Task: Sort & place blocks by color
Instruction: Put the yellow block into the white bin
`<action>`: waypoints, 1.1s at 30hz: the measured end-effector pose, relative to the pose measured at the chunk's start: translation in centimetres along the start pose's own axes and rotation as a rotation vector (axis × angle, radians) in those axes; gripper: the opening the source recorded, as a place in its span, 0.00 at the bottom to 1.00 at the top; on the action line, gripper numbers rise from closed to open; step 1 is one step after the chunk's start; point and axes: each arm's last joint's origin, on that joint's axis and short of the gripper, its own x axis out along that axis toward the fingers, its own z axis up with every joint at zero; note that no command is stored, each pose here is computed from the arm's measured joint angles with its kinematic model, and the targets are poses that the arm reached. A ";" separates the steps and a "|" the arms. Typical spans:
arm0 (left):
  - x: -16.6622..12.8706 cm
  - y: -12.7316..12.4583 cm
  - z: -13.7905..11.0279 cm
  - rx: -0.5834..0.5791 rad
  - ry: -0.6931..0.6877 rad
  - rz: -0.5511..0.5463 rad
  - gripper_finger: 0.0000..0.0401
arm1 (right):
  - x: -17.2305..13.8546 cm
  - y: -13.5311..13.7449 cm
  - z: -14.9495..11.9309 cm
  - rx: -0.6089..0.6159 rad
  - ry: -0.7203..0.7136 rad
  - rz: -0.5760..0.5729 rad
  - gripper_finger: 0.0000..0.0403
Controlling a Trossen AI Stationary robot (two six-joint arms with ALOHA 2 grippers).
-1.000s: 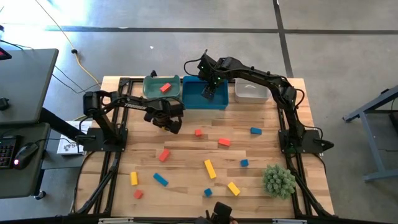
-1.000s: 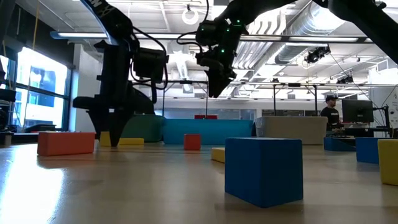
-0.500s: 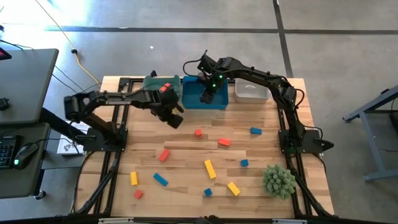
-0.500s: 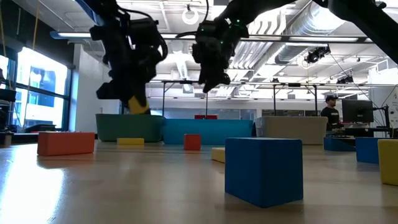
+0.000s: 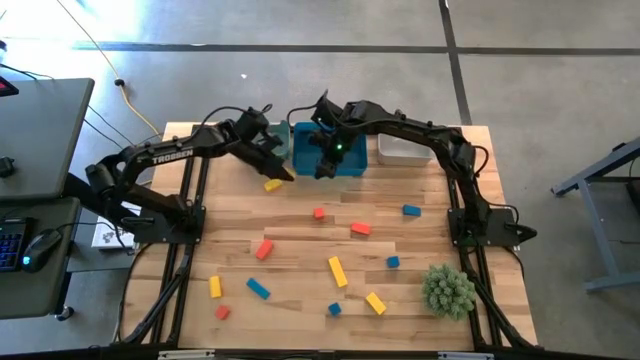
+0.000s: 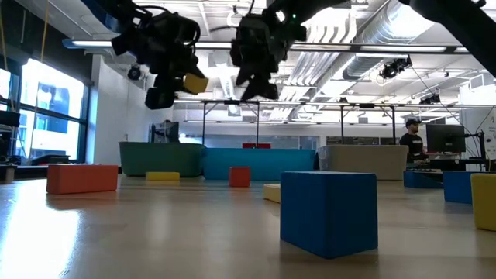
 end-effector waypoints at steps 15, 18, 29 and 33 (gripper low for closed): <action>-1.7 -0.8 2.0 0.057 0.007 -0.360 0.28 | -4.2 9.2 -0.1 -0.212 -0.257 -0.357 0.47; -1.9 -1.5 2.5 0.079 0.002 -0.426 0.28 | -4.4 10.1 -0.3 -0.229 -0.275 -0.373 0.47; -2.9 -3.1 3.8 0.107 -0.049 -0.533 0.29 | -3.9 10.6 -0.1 -0.263 -0.285 -0.379 0.47; -3.2 -3.2 4.0 0.106 -0.046 -0.552 0.29 | -3.9 10.7 0.1 -0.299 -0.305 -0.388 0.47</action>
